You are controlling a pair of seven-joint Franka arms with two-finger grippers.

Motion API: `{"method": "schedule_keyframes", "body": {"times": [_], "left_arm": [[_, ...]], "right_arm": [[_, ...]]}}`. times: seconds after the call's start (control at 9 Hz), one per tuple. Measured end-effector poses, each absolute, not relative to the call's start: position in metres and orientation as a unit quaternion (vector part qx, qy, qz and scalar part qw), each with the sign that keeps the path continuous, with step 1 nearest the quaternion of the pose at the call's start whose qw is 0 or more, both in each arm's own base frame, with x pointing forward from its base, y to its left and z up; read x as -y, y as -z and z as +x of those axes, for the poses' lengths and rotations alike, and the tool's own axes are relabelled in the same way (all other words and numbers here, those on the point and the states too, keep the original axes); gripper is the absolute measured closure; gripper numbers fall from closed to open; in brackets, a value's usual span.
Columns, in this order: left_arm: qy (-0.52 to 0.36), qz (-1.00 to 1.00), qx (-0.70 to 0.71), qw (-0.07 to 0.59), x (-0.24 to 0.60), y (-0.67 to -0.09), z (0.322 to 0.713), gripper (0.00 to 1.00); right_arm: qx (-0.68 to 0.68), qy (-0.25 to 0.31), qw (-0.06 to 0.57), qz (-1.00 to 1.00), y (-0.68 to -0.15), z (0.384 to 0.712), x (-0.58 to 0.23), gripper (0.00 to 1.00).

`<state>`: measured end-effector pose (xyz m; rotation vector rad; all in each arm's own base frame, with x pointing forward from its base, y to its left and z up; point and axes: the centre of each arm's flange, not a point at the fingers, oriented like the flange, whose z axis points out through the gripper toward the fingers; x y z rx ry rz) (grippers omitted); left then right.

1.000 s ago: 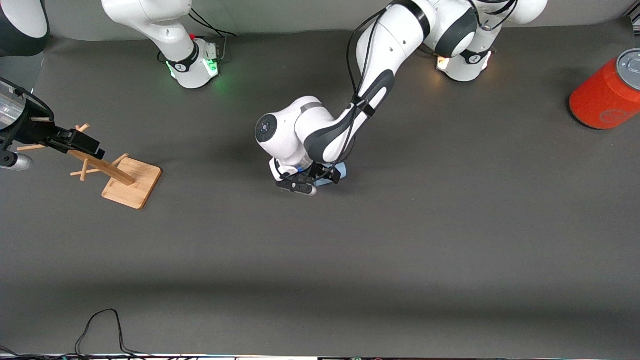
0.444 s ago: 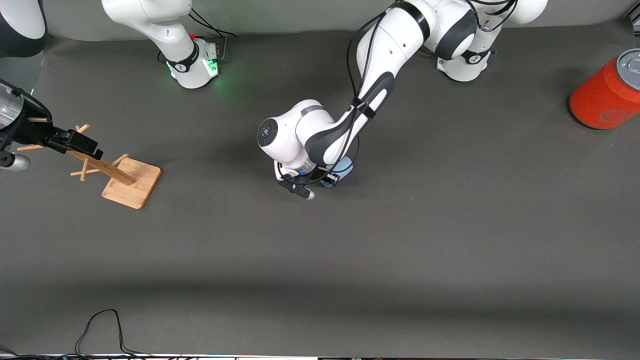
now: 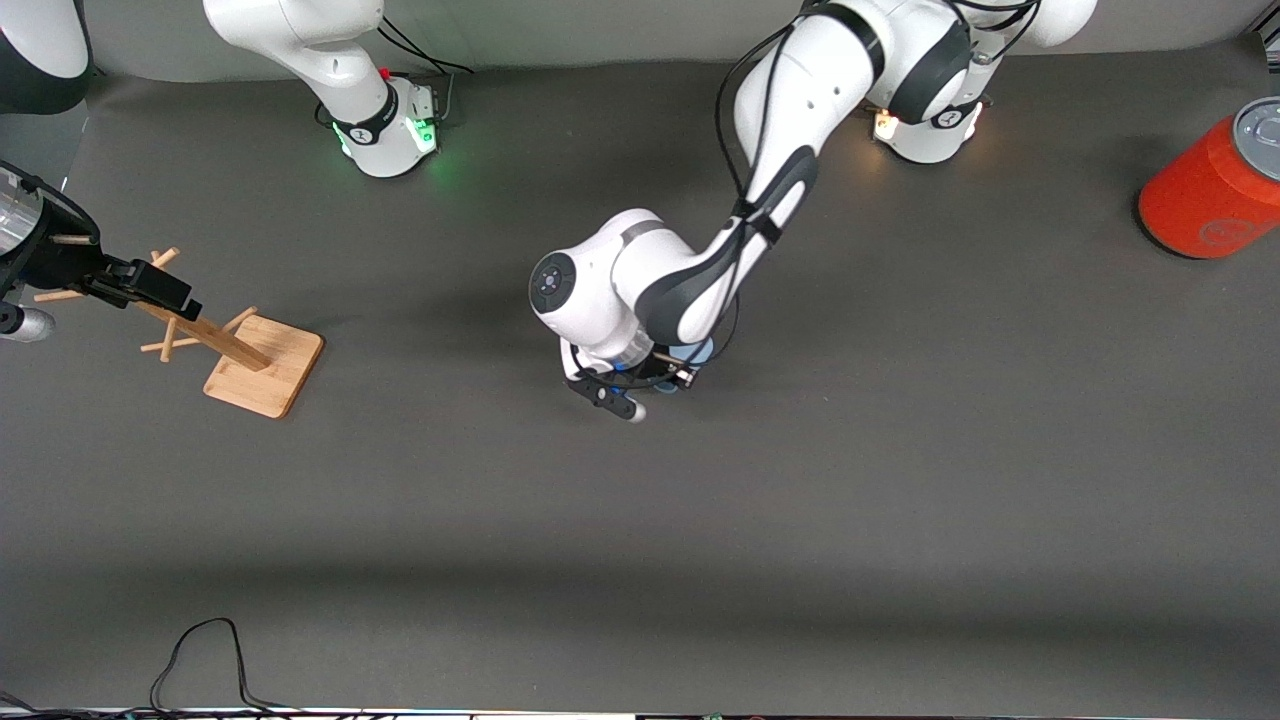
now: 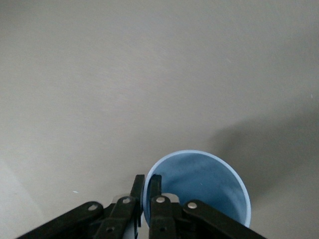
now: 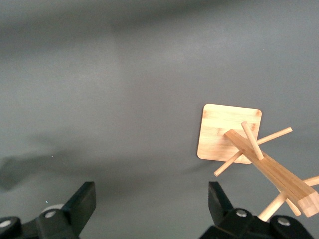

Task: Rotate and upright cup with both arms
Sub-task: 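Rotate the cup with the left gripper until its opening faces up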

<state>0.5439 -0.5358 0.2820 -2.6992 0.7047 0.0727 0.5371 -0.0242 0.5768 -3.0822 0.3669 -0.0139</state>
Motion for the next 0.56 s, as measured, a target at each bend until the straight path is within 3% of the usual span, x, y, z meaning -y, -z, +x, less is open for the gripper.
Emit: {"method": "schedule_keyframes", "body": {"times": [0.33,0.56], "left_arm": [[-0.004,-0.986,-0.156,0.063,0.481,-0.376,0.6,0.92],[0.026,-0.993,-0.113,-0.001,0.454,-0.408,0.621,0.92]], "right_arm": [[-0.117,0.017,0.019,-0.993,-0.576,0.542,0.023,0.0],[-0.116,0.019,0.018,-0.993,-0.572,0.545,0.022,0.0]]}}
